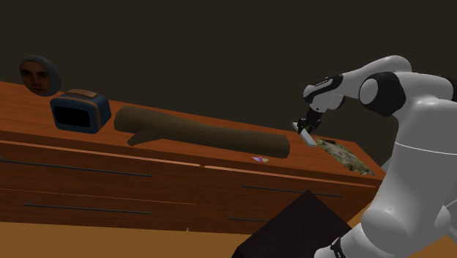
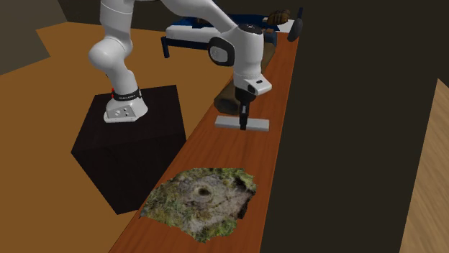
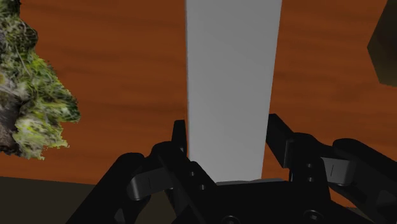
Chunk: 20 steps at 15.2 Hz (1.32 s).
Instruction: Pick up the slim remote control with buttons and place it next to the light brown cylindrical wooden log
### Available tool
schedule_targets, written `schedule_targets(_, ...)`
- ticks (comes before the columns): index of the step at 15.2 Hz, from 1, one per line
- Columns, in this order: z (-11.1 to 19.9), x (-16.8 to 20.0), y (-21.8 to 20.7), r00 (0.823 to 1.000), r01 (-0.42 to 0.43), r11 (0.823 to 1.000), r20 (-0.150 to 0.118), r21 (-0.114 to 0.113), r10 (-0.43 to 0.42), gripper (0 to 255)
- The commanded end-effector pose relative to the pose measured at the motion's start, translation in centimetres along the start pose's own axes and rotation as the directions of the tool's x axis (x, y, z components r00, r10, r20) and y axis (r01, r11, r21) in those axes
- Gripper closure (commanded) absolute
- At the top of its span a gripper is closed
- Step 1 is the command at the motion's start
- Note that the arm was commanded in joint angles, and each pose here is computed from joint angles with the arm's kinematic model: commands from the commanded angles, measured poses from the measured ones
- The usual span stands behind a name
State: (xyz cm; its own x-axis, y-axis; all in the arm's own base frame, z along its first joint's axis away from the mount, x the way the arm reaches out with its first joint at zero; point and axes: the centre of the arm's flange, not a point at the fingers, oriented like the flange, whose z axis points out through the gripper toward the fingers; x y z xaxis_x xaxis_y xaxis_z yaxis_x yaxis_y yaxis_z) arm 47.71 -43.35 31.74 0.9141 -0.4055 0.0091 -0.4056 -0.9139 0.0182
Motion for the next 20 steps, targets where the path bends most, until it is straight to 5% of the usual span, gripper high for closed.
schedule_targets(1,-1.1,0.0,0.0,1.0,0.0,1.0,0.0,0.0,0.0,255)
schedule_targets(16,-8.9,0.1,0.2,1.0,0.0,1.0,0.0,0.0,0.0,255)
schedule_targets(20,-9.0,1.6,-4.9,1.0,0.0,1.0,0.0,0.0,0.0,255)
